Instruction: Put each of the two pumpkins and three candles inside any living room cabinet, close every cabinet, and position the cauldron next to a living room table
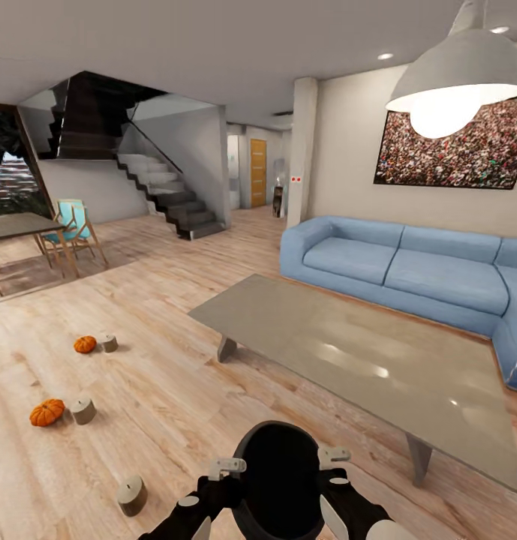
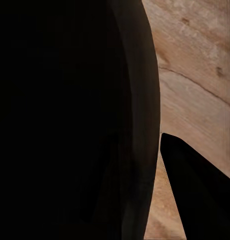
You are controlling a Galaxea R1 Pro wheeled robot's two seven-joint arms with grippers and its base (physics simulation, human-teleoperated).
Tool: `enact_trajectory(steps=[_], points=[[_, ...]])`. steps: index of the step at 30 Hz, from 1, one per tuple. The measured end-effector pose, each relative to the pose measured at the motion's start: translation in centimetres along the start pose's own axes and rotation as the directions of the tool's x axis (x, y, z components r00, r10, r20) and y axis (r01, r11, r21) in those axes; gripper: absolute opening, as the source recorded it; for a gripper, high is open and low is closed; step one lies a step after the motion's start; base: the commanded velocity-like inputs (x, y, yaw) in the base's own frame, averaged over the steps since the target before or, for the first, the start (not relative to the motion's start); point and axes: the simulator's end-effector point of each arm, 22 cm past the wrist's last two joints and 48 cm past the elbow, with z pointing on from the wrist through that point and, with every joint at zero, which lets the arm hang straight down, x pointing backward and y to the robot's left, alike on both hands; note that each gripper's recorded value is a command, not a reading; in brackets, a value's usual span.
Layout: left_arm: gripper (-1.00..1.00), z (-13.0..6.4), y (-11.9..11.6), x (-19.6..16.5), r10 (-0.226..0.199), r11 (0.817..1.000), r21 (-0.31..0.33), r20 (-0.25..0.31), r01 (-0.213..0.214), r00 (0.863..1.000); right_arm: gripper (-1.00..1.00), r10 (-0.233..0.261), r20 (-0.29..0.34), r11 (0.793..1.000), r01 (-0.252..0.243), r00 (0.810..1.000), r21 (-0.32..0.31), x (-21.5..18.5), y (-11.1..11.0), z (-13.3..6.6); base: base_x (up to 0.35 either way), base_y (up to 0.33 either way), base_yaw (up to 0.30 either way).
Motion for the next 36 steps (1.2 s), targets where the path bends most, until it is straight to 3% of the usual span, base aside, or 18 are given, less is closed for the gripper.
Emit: enact_trajectory(steps=[36], points=[[-1.0,0.0,-0.02,-0.02,0.001,1.0,0.0,0.0,-0.001,1.0,-1.0,0.001,0.0,1.0,-0.001,1.0,-0.001,0.0,-0.01,0.0,0.0,-0.013,-0.276]])
